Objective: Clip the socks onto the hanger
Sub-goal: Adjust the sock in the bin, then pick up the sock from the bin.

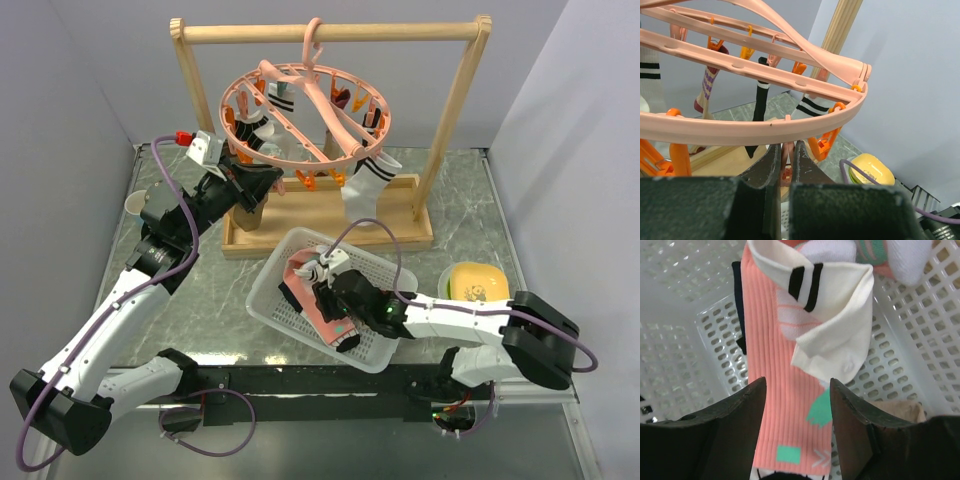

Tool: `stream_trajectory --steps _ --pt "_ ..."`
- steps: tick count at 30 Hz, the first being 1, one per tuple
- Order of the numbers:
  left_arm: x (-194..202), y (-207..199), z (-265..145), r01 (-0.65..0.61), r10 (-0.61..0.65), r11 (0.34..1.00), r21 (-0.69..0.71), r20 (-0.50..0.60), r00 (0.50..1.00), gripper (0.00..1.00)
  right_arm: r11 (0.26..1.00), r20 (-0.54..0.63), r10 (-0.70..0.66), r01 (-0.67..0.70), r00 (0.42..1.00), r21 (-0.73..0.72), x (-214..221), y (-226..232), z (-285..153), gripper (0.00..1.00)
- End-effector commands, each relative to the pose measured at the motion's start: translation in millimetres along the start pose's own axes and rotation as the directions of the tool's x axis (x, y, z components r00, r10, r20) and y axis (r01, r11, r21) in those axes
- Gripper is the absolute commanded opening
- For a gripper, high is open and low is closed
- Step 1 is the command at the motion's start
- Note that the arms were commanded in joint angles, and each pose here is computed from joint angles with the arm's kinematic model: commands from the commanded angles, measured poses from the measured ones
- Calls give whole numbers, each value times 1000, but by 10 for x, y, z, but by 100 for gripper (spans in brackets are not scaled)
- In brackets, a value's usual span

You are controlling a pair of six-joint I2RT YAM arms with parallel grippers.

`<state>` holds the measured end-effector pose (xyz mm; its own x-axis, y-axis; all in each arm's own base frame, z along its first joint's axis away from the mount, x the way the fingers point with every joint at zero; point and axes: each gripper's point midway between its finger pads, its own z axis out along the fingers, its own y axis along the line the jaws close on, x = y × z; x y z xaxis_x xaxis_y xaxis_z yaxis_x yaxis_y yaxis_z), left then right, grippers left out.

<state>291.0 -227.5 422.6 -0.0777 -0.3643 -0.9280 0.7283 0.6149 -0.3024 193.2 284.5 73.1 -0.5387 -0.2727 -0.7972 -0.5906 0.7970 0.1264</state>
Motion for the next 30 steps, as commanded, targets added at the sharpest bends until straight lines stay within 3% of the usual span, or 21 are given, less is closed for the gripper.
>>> stream_trajectory --steps 1,7,11,12,15,18,23,27,29,30 --pt "-60 -79 -43 3 -3 1000 29 1 1000 1 1000 79 -3 3 997 2 -290 82 116 61" --pt "-84 -77 -48 3 -3 1000 28 5 1000 1 999 48 -38 37 998 31 -218 45 234 60" --pt "-69 -73 -52 7 -7 1000 27 3 1000 1 998 59 -39 36 997 52 -251 20 273 54" --pt "-69 -73 -60 7 -7 1000 27 2 1000 1 998 72 -33 29 997 57 -276 10 262 50" --pt "-53 -67 -71 10 -10 1000 25 -3 1000 1 998 116 -2 -5 993 62 -388 -29 209 24" --pt "-53 -64 -75 13 -13 1000 23 -3 1000 1 998 139 11 -20 990 65 -444 -66 183 10" --pt "-82 -70 -80 14 -14 1000 24 2 1000 1 997 104 19 -26 994 68 -329 -74 202 1" --pt "-92 -69 -86 12 -12 1000 24 3 1000 1 998 109 23 -29 994 52 -327 -71 130 4" --pt "-89 -70 -82 14 -14 1000 26 2 1000 1 1000 90 4 -7 996 25 -257 -23 119 21" --pt "-105 -75 -86 13 -14 1000 27 6 1000 1 1000 86 0 -1 996 19 -233 -9 115 38"
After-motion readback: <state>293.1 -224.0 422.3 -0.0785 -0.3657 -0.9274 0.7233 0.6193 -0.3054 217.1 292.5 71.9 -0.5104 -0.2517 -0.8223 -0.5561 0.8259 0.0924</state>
